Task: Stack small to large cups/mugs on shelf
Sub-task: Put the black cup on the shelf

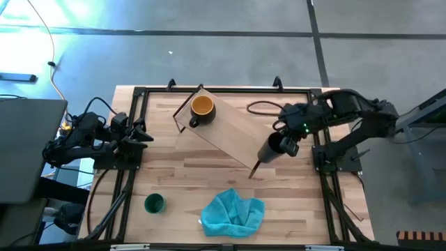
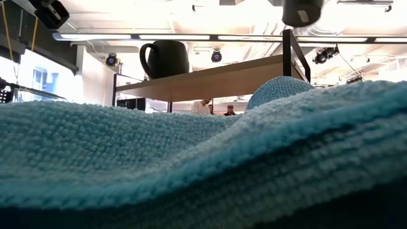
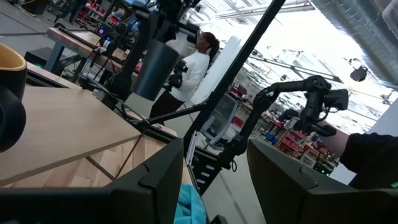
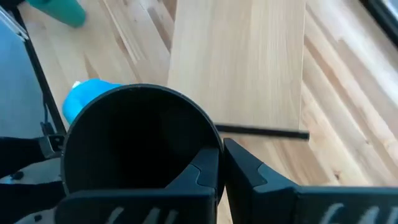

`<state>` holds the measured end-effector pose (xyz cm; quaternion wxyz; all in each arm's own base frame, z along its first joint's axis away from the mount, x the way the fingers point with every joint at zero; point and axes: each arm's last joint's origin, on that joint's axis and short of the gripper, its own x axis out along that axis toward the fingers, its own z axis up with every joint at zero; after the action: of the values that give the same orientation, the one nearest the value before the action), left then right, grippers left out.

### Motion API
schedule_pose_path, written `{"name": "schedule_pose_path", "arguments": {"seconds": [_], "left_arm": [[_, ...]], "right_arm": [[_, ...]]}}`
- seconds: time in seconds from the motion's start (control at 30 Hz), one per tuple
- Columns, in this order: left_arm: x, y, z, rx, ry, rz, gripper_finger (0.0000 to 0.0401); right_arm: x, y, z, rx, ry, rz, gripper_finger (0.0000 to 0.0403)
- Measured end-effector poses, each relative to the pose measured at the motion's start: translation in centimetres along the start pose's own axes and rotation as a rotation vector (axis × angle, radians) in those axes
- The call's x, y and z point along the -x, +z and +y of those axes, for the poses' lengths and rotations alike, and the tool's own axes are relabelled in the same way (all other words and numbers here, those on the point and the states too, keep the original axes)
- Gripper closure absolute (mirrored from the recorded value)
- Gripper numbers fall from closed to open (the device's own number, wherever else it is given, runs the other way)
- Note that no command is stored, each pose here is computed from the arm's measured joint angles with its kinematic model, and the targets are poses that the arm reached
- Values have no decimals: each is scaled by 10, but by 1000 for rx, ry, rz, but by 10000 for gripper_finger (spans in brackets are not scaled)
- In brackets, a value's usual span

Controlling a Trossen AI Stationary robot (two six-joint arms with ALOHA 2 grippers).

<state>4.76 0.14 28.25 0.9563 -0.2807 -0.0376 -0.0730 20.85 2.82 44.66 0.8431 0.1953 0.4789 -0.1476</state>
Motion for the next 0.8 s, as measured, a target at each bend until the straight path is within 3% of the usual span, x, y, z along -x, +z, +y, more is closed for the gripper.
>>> {"name": "schedule_pose_path", "arguments": {"seconds": [0.33, 0.8], "left_arm": [[0, 0, 0, 0, 1, 0, 236], [0, -4, 3, 23, 32, 43, 236]], "right_arm": [[15, 45, 1, 17, 8, -112, 403], [-14, 93, -8, -44, 15, -92, 403]]}}
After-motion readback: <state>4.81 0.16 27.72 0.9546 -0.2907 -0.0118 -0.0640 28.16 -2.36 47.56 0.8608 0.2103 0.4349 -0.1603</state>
